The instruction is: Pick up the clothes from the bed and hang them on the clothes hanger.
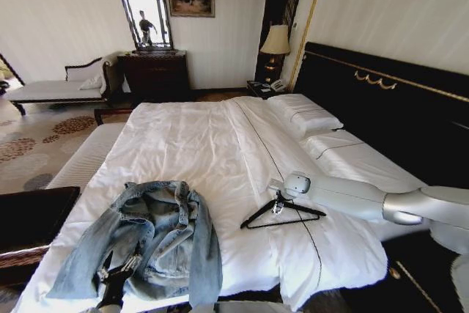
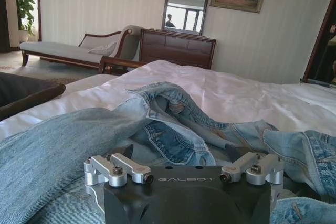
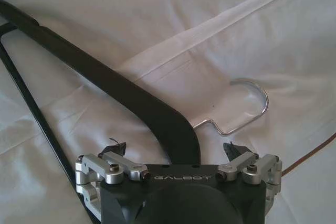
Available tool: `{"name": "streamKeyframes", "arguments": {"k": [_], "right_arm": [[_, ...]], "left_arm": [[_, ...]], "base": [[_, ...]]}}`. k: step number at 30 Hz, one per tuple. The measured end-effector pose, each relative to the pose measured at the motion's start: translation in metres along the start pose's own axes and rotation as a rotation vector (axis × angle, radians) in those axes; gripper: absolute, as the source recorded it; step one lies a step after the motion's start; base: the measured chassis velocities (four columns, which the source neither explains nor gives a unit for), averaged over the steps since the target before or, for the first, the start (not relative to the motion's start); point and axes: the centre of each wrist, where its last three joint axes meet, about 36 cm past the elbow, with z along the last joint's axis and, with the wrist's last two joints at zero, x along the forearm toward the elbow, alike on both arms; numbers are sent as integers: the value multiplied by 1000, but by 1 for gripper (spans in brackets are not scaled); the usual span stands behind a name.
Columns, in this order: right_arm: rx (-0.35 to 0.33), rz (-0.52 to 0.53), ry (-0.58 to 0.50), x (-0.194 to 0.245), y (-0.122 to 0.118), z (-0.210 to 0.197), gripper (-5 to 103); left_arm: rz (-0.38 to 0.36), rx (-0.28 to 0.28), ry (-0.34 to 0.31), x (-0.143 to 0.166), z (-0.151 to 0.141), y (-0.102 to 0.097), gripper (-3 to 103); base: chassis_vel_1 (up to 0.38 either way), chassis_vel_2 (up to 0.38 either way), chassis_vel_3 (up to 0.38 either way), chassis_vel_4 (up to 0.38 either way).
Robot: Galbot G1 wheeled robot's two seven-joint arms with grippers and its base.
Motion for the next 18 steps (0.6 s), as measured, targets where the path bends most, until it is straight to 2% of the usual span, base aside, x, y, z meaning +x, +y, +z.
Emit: {"name": "streamKeyframes", "arguments": {"k": [7,13,16,18], "right_arm": [[-11,-5,12,-9,1,3,100],[5,-7,9,-13,5,-5,101],[17,-1,22,-16,5,-6,97],[24,4,34,-18,2,-7,89]], "left_arm": [[-3,-2,0,1,0,2,100],[-6,-2,-2,0,0,3,100],[-8,-1,-1,0,0,3,100],[-11,-1,-2,0,1,4,100]], "base": [[0,0,0,0],[0,0,0,0],[0,0,0,0],[0,0,0,0]]}}
